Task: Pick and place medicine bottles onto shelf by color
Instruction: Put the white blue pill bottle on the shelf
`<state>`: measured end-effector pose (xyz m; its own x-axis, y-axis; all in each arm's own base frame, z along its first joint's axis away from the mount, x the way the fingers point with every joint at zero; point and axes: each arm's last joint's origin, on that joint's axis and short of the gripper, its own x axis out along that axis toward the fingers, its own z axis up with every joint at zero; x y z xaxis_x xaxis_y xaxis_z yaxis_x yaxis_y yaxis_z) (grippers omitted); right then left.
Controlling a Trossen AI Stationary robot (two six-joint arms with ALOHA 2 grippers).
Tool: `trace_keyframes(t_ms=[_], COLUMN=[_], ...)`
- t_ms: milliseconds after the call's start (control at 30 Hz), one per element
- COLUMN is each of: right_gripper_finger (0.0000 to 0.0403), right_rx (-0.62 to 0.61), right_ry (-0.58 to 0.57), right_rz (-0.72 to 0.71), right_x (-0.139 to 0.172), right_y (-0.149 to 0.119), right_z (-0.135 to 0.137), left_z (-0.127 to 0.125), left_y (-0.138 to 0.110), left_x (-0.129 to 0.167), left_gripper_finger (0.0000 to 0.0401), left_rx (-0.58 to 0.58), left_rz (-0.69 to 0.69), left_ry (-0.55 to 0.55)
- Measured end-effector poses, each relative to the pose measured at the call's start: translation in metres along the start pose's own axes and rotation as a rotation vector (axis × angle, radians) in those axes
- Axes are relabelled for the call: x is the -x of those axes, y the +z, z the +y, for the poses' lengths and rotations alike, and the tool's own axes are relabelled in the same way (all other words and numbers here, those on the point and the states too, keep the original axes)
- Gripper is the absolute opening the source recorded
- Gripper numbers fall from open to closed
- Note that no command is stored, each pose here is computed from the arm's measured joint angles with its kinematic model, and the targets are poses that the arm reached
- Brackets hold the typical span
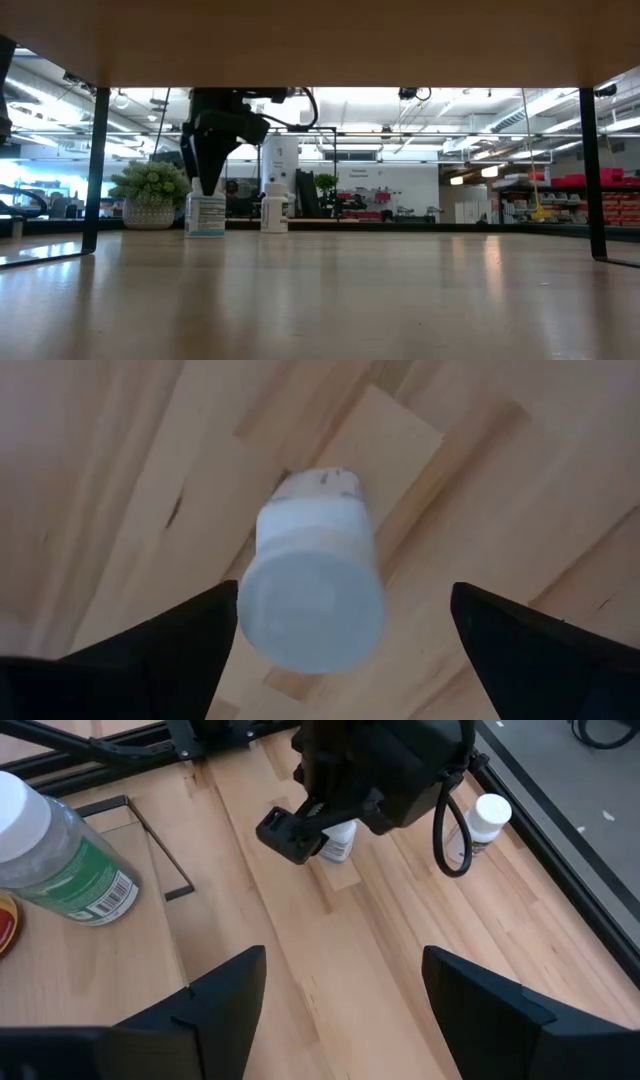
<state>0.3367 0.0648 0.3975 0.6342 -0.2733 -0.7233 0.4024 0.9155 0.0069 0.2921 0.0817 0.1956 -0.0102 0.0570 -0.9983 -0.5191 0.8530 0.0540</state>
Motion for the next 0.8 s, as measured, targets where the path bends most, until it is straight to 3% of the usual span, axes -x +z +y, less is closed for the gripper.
trace_keyframes(t_ms=[367, 800], right_gripper_finger=[0.0275, 0.0275], right_rx=[0.001, 0.002], right_ry=[0.000, -0.008], right_rz=[0.000, -0.002], right_x=[-0.0001, -0.0010], right_y=[-0.0001, 0.0010], right_z=[0.0000, -0.0020], left_z=[-0.0024, -0.0026], left_y=[-0.0006, -0.0011], left_x=[0.0002, 0.0004], left_gripper_finger=[0.0358, 0.0234], left_rx=[-0.002, 0.015], left_rz=[-0.001, 0.002], left_ry=[0.001, 0.002])
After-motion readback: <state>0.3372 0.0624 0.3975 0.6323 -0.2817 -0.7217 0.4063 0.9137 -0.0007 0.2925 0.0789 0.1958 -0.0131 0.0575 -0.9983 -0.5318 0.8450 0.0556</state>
